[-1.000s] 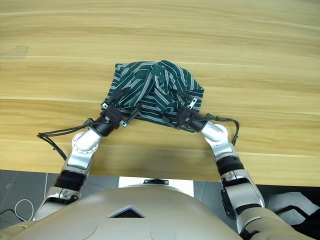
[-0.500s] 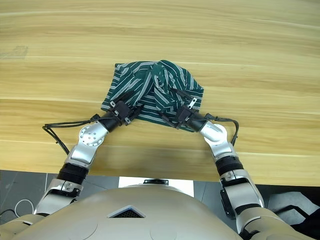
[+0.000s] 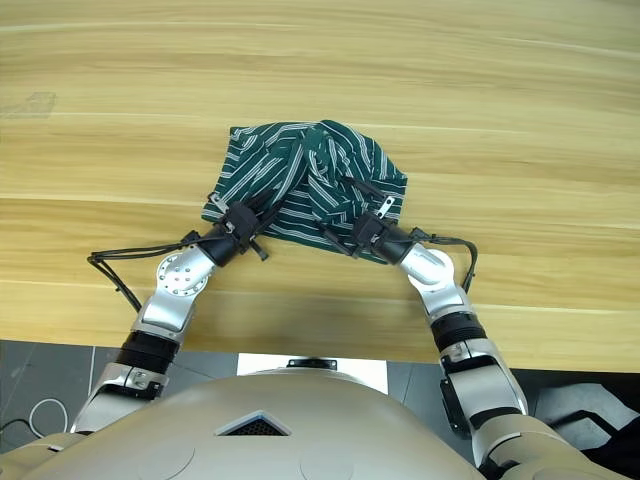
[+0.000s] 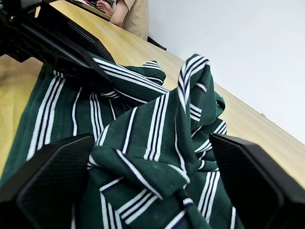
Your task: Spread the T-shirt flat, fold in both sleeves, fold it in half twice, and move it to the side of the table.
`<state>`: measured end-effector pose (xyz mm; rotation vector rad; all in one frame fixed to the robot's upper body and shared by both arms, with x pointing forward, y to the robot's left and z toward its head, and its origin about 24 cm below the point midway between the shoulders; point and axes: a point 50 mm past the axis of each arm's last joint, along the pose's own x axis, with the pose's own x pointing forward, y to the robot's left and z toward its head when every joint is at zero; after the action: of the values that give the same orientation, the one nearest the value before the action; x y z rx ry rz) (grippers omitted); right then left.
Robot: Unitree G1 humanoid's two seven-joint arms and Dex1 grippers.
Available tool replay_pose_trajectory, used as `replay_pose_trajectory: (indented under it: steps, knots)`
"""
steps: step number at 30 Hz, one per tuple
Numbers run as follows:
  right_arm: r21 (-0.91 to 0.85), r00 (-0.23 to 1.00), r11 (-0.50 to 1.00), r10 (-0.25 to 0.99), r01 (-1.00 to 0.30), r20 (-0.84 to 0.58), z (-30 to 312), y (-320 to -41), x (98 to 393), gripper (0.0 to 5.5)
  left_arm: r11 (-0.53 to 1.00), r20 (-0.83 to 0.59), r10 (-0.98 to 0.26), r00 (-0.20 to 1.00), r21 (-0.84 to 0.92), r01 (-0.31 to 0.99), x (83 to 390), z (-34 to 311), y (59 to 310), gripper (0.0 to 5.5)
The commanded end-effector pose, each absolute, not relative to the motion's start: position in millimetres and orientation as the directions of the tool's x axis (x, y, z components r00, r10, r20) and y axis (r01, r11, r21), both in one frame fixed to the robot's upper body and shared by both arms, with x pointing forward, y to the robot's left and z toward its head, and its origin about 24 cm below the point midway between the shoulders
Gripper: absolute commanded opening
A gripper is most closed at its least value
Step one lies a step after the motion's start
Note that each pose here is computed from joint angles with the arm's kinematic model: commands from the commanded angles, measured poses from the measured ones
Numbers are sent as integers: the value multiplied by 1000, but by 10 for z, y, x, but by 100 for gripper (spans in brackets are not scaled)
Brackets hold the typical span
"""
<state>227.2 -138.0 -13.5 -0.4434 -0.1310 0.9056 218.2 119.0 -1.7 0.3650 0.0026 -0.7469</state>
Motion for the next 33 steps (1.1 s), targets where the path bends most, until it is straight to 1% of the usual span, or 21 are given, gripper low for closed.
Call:
replay_pose_trajectory:
  steps: [1, 5, 9, 11, 15, 17, 19, 21, 23, 26, 28, 33]
  knots:
    - [-408, 603, 511, 786, -757, -134, -229, -1372, 2243, 446, 682, -130, -659, 741, 312, 661, 2181, -28, 1201, 8]
    - [-411, 620, 527, 773, -744, -131, -217, -1405, 2256, 446, 713, -109, -635, 765, 299, 634, 2195, -10, 1210, 4]
    - [-404, 691, 601, 713, -690, -120, -158, -1563, 2291, 446, 762, -75, -588, 805, 283, 583, 2212, 23, 1282, 4]
    - [-402, 717, 623, 684, -671, -136, -151, -1630, 2279, 446, 794, -51, -553, 832, 272, 544, 2224, 45, 1339, 4]
    - [-376, 725, 636, 668, -674, -170, -150, -1627, 2234, 446, 829, -18, -511, 859, 252, 498, 2240, 66, 1370, 4]
    - [-365, 746, 660, 641, -656, -181, -138, -1648, 2297, 419, 832, -18, -507, 862, 248, 495, 2236, 47, 1353, 4]
    - [-367, 752, 664, 629, -651, -196, -124, -1671, 2336, 381, 832, -17, -510, 860, 246, 498, 2227, 35, 1328, 4]
    - [-369, 740, 649, 638, -665, -212, -106, -1674, 2350, 344, 826, -6, -521, 853, 246, 507, 2207, 43, 1290, 4]
    - [-366, 719, 626, 657, -688, -226, -91, -1659, 2332, 326, 819, 5, -536, 844, 247, 519, 2196, 51, 1246, 4]
    - [-341, 654, 571, 725, -747, -218, -12, -1570, 2232, 326, 809, 9, -551, 835, 253, 531, 2204, 42, 1211, 4]
    - [-323, 630, 559, 754, -764, -186, 100, -1546, 2203, 326, 804, 8, -558, 830, 254, 538, 2207, 31, 1199, 4]
    - [-277, 562, 528, 826, -803, -53, 537, -1509, 2150, 326, 795, 3, -570, 821, 252, 551, 2223, -2, 1164, 4]
